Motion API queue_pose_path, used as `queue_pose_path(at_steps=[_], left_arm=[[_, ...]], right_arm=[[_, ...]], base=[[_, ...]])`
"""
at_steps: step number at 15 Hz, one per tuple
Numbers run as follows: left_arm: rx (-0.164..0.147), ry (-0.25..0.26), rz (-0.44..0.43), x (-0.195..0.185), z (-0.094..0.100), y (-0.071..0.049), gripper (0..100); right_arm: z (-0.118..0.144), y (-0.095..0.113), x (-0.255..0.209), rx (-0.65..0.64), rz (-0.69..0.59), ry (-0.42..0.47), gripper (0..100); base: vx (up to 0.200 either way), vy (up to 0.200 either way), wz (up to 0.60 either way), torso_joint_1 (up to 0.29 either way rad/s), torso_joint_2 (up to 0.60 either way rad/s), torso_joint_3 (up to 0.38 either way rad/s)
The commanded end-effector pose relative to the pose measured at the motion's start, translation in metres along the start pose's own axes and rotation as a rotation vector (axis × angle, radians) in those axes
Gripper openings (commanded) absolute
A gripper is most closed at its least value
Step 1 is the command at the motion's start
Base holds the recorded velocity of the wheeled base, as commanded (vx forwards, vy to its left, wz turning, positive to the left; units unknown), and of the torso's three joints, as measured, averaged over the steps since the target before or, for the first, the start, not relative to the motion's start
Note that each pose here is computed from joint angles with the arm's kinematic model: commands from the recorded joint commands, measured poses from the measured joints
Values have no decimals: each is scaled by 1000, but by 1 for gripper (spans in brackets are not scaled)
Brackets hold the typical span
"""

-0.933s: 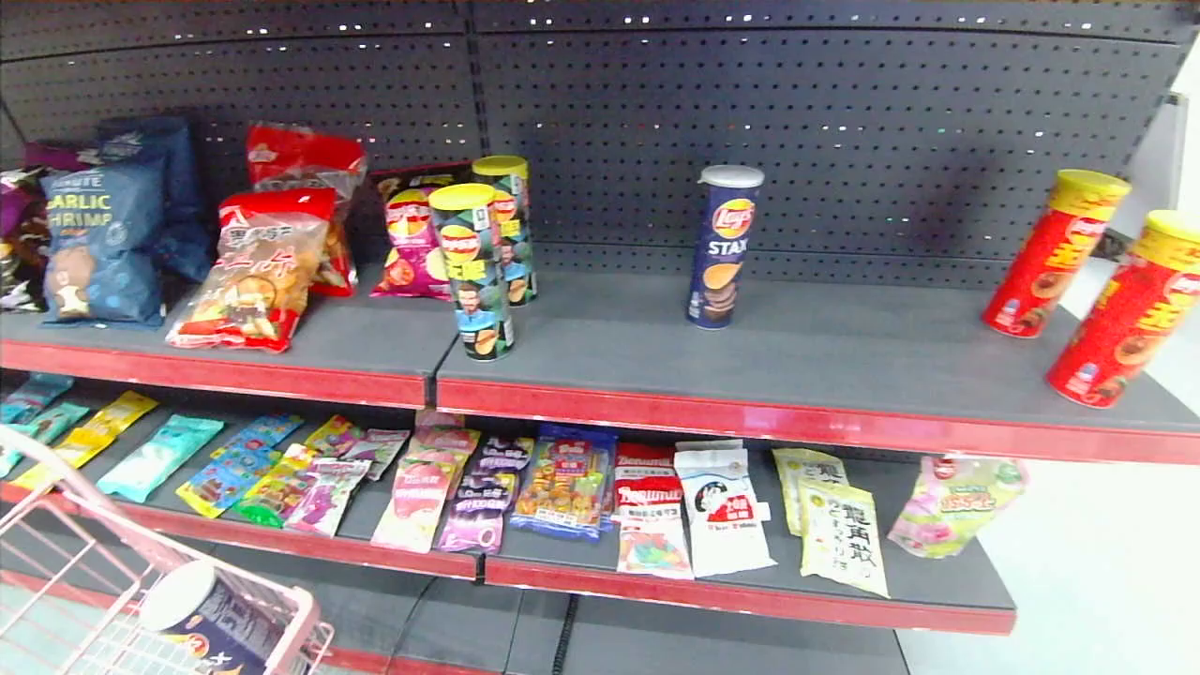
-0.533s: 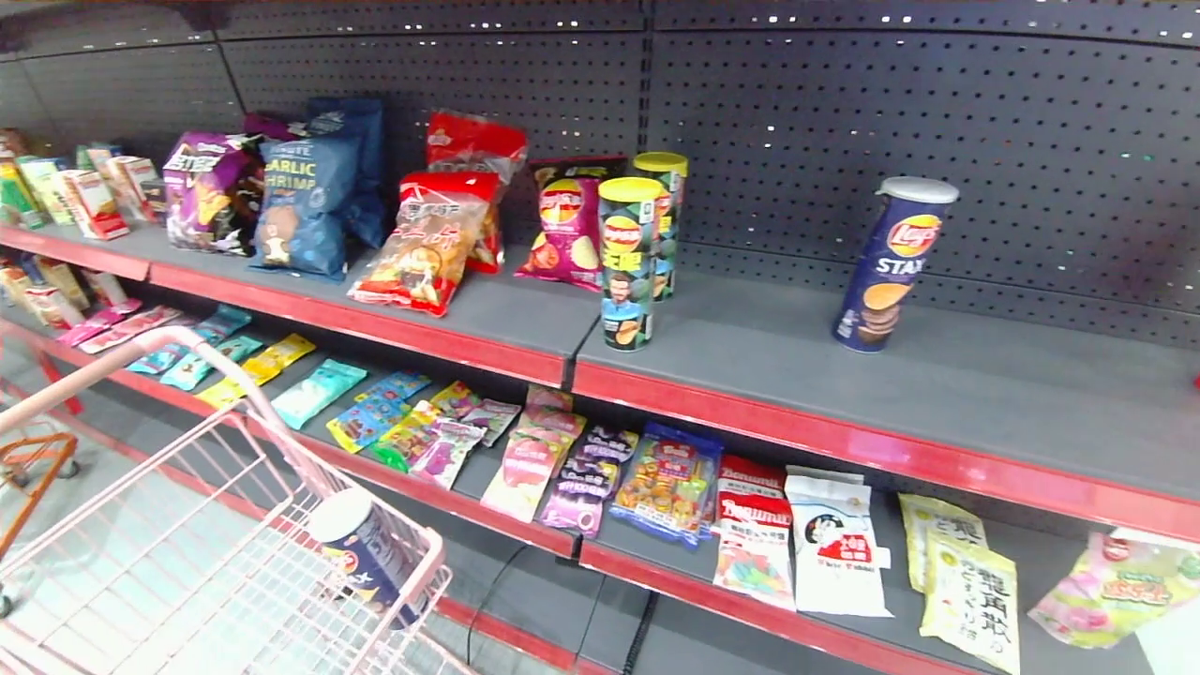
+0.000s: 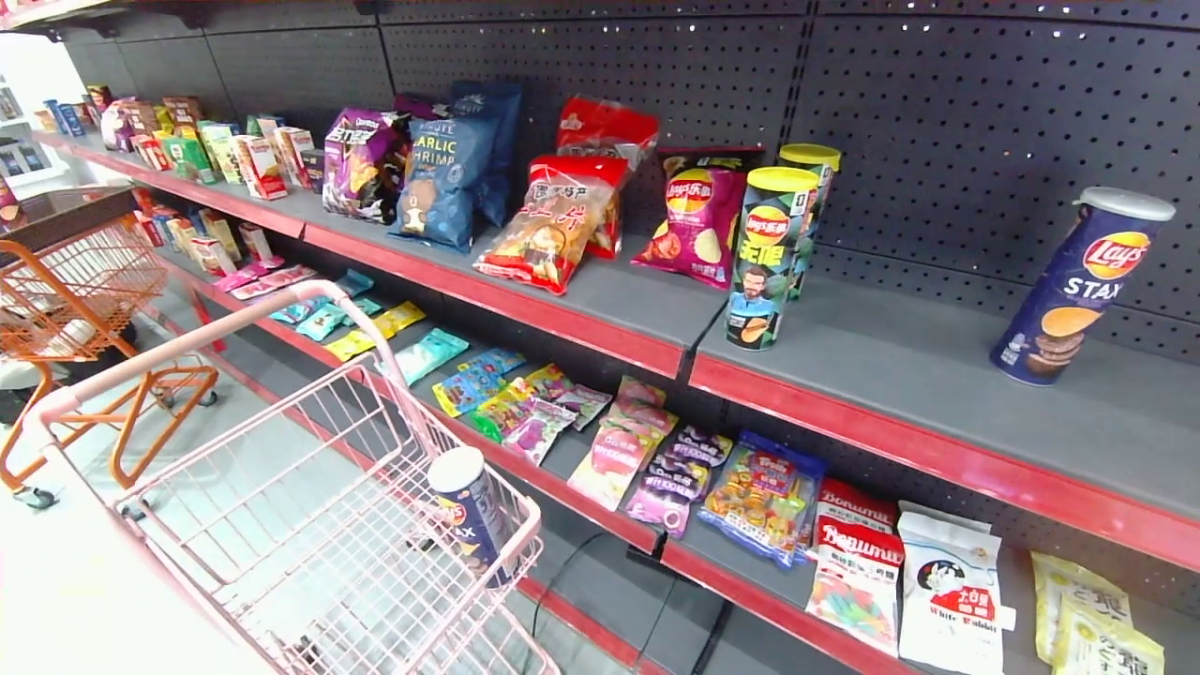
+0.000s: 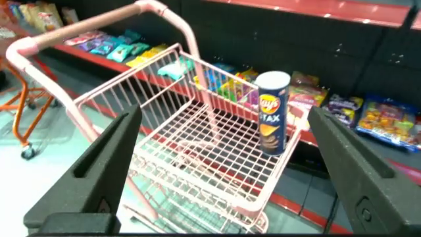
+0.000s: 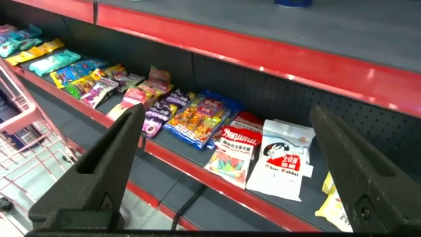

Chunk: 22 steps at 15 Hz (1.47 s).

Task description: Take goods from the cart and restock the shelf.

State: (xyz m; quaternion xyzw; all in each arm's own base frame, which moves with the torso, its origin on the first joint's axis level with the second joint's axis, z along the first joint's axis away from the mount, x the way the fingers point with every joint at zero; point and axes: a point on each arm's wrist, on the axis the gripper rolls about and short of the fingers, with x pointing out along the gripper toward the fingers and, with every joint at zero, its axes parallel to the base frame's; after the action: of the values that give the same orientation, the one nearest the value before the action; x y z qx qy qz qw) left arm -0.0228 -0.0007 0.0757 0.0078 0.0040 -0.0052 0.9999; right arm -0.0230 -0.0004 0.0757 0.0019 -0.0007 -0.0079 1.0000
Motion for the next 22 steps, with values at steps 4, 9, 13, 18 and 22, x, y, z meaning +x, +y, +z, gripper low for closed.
queue_pose_path(at_steps=[4,9,13,18,22], left_arm=[[0,0,1,0,0,0,100],[0,0,1,0,0,0,100],[0,0,1,0,0,0,100],[3,0,-3,0,0,0,100],[-40,-10,-16,13,94,2,100]], right_arm=[[0,0,0,-1,0,1,100],[0,0,0,-1,0,1,100],[0,0,0,-1,0,1,100],[0,0,0,-1,0,1,100],[0,0,0,-1,0,1,100]], base=[[0,0,0,-149,384,229],[0,0,0,-197,522,324],[0,0,0,-189,538,345],[0,0,0,-149,498,342],[0,0,0,-38,129,94]])
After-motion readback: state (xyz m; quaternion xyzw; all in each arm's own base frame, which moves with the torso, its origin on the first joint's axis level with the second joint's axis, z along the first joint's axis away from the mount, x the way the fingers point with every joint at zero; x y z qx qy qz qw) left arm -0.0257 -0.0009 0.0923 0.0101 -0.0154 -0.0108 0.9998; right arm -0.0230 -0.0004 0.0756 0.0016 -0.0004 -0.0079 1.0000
